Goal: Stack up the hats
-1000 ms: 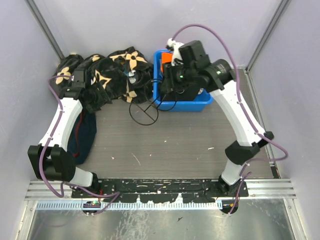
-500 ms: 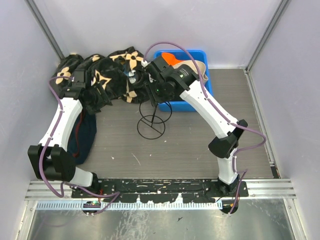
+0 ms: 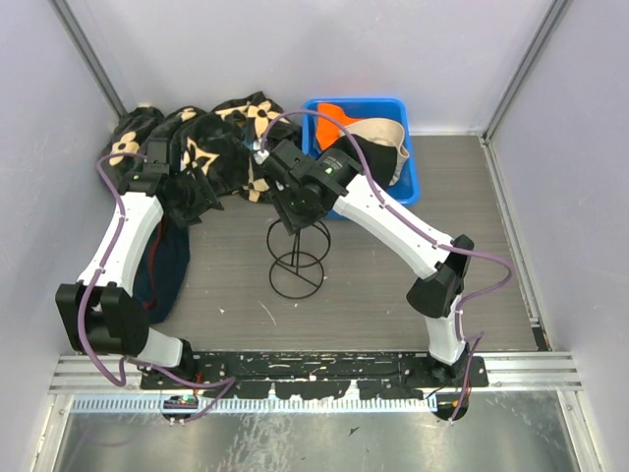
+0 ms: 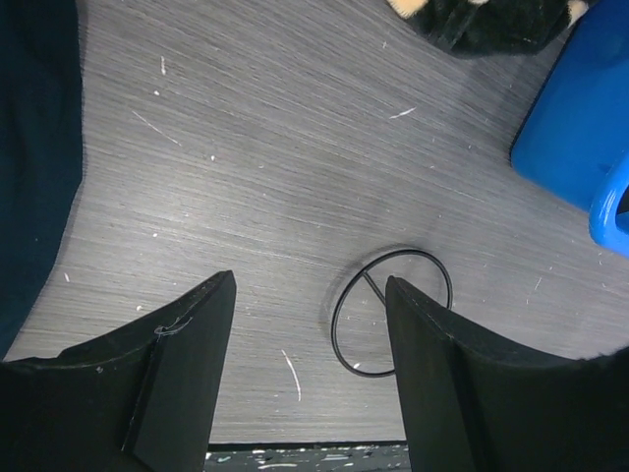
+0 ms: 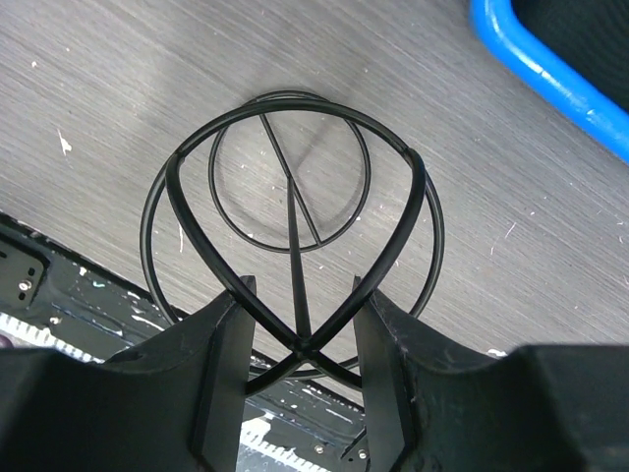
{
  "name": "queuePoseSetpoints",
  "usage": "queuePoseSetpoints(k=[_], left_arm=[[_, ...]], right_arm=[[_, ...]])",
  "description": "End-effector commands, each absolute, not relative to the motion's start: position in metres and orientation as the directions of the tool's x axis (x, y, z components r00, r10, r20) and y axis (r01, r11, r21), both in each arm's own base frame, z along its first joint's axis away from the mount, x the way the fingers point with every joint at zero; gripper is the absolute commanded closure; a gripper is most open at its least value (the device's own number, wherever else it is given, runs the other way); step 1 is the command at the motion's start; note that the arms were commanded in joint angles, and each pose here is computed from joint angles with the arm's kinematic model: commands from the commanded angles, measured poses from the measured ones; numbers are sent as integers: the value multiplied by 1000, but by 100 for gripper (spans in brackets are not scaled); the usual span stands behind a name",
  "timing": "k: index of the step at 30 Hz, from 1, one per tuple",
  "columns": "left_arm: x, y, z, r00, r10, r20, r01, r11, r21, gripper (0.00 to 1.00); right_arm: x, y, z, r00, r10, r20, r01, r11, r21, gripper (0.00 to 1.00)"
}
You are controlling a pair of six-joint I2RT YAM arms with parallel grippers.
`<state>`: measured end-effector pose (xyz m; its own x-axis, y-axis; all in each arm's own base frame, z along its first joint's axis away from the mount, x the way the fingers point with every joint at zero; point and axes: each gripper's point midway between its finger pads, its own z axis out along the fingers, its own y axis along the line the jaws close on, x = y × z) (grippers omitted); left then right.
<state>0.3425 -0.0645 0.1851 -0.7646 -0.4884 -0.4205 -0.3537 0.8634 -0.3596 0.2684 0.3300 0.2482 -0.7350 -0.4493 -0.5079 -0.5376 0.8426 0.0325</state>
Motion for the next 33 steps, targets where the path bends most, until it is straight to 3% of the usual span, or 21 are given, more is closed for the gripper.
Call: queuePoseSetpoints(k=[1, 13, 20, 23, 26, 33], left_arm=[[337, -68, 177, -782, -489, -388, -354, 859, -368, 30], [333, -68, 179, -785, -478, -393, -342, 865, -368, 30], [332, -68, 180, -787, -472, -398, -334, 867, -369, 30], [332, -69, 181, -788, -471, -397, -330, 867, -373, 30], [332, -70, 180, -790, -470, -394, -328, 866, -376, 30], [332, -72, 178, -794, -469, -387, -324, 865, -383, 30]], right_arm=[[267, 333, 286, -677, -382, -629, -526, 849, 51, 99], [284, 325, 284, -629, -362, -688, -465, 884, -39, 99], [284, 330, 279, -630, -331, -703, -463, 887, -2, 98], [283, 328, 279, -628, -311, -713, -449, 894, 6, 88], [282, 324, 281, -623, -298, -723, -440, 898, 9, 62], [282, 318, 298, -597, -259, -759, -426, 904, 27, 43]])
